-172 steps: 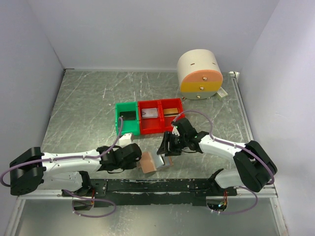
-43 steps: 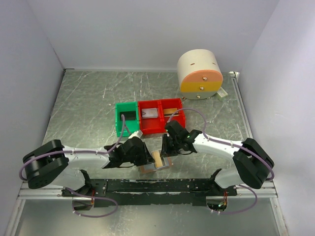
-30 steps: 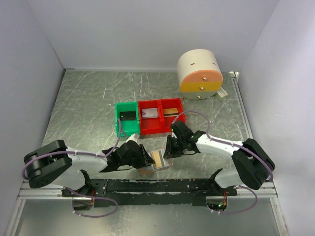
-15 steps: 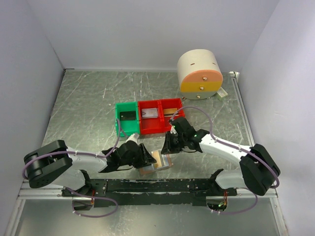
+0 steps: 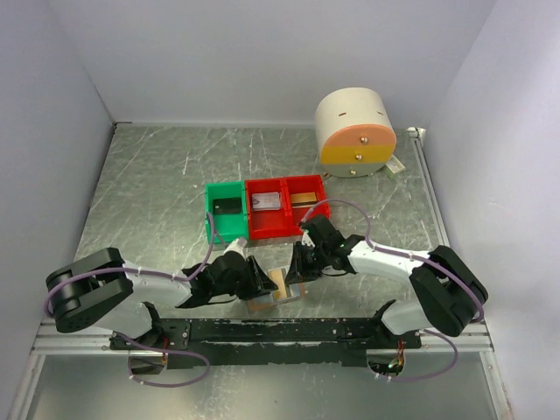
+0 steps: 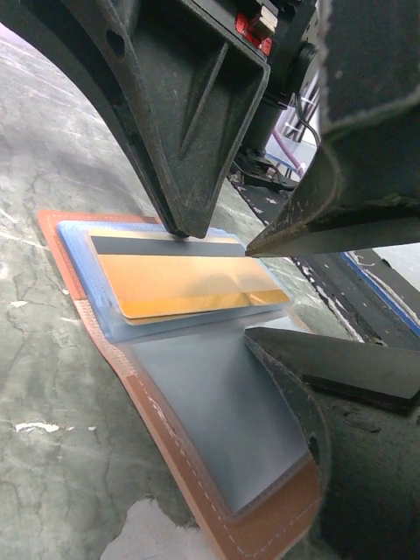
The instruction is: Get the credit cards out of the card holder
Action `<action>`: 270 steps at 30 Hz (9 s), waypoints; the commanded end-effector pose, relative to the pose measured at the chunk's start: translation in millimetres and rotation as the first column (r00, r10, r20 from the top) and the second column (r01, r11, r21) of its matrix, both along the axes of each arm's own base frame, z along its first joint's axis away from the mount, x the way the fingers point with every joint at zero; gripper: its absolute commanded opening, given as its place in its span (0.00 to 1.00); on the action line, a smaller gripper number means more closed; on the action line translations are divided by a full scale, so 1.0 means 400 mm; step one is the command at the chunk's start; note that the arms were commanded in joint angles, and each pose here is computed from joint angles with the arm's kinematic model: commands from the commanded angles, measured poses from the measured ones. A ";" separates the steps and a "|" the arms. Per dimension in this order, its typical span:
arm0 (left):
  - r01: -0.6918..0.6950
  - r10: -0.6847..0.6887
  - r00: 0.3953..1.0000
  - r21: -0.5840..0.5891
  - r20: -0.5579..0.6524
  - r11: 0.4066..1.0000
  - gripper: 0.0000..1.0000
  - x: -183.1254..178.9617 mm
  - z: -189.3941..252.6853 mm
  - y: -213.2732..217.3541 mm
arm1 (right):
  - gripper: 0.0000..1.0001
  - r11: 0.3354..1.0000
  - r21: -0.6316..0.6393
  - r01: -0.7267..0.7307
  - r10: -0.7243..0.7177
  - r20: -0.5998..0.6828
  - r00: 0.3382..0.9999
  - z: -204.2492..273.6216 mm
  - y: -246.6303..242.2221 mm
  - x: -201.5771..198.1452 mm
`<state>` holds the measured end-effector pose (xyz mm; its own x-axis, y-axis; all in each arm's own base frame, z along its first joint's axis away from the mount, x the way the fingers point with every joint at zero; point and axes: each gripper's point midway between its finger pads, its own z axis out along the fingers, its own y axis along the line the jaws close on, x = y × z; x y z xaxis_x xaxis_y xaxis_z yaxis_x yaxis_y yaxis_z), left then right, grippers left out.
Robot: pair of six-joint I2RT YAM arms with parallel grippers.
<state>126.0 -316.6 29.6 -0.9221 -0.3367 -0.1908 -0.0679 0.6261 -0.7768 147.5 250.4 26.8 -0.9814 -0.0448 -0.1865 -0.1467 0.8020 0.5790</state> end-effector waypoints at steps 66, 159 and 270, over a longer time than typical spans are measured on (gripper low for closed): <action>-0.051 0.051 0.998 0.004 -0.040 0.999 0.07 -0.008 -0.032 0.057 | 0.19 0.998 -0.040 0.055 -0.051 0.095 0.994 0.019 -0.025 0.039; -0.070 0.087 0.996 -0.384 0.026 0.921 0.23 0.015 0.049 -0.002 | 0.22 0.993 -0.114 -0.008 0.000 -0.072 0.997 -0.112 -0.048 -0.033; 0.243 0.043 0.807 -0.398 0.589 0.884 0.07 -0.035 0.545 0.090 | 0.31 0.533 0.725 -0.437 0.118 0.448 0.886 0.555 0.119 -0.047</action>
<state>114.1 -279.8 243.3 -0.7219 -0.4309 -0.5414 0.5072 0.2028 -0.8376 130.4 294.9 229.1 -0.8546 0.0175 -0.5189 -0.5192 -0.0204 0.8544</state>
